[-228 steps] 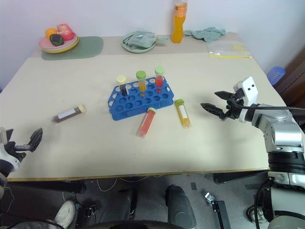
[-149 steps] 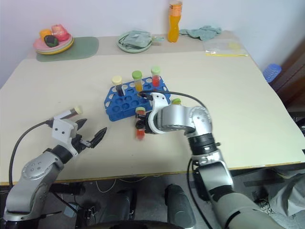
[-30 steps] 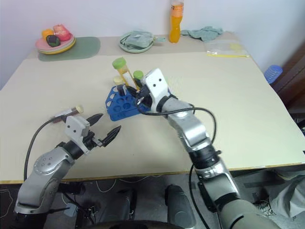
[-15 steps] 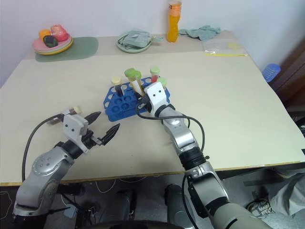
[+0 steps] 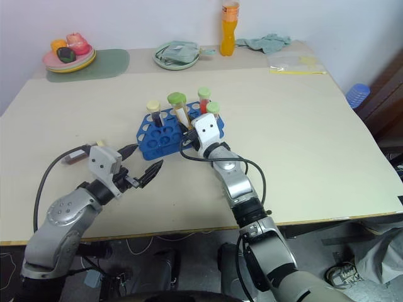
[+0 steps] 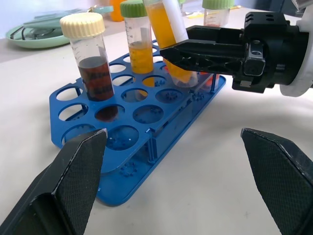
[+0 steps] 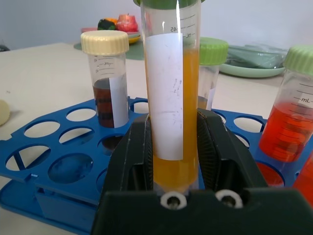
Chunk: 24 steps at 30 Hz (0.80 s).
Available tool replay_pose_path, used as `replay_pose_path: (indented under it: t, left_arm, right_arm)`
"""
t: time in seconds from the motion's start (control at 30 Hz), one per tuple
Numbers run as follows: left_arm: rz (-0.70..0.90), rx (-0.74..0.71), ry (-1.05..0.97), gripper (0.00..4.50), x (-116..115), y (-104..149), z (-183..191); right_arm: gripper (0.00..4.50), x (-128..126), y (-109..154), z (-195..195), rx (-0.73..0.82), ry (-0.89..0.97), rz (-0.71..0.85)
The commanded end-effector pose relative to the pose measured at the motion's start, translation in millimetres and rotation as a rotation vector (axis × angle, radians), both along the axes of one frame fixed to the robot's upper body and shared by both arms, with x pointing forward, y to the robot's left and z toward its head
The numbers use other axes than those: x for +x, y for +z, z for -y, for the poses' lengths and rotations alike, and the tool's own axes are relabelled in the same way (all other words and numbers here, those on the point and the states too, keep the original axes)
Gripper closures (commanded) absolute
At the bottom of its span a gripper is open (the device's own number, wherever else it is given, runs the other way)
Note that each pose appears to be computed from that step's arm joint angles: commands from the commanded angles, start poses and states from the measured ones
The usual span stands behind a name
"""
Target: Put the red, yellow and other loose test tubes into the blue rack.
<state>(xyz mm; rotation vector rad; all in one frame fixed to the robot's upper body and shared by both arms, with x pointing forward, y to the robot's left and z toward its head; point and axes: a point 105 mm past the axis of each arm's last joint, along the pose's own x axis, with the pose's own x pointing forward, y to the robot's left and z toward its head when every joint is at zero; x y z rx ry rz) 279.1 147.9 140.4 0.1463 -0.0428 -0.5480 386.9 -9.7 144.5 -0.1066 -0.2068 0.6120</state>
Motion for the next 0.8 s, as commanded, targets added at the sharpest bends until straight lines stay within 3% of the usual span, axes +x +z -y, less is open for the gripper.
replay_pose_path:
  t: [0.03,0.13,0.37,0.57,0.8]
  left_arm:
    - [0.053,-0.008,-0.006,0.0,-3,14,2]
    - [0.051,-0.011,0.003,0.0,-3,13,0]
    - [0.05,-0.016,0.014,0.0,-4,14,-2]
    - [0.068,-0.032,0.066,0.0,0,22,-18]
    - [0.063,-0.022,0.061,0.0,0,18,-21]
  right_arm:
    - [3.58,2,6,3,0.074,-0.016,0.014]
    - [3.58,1,3,3,0.076,-0.01,0.012]
    - [0.08,-8,9,-1,0.095,0.032,0.071]
    - [0.08,-22,32,0,0.076,0.086,0.168]
    - [0.08,-20,38,4,0.114,0.092,0.011]
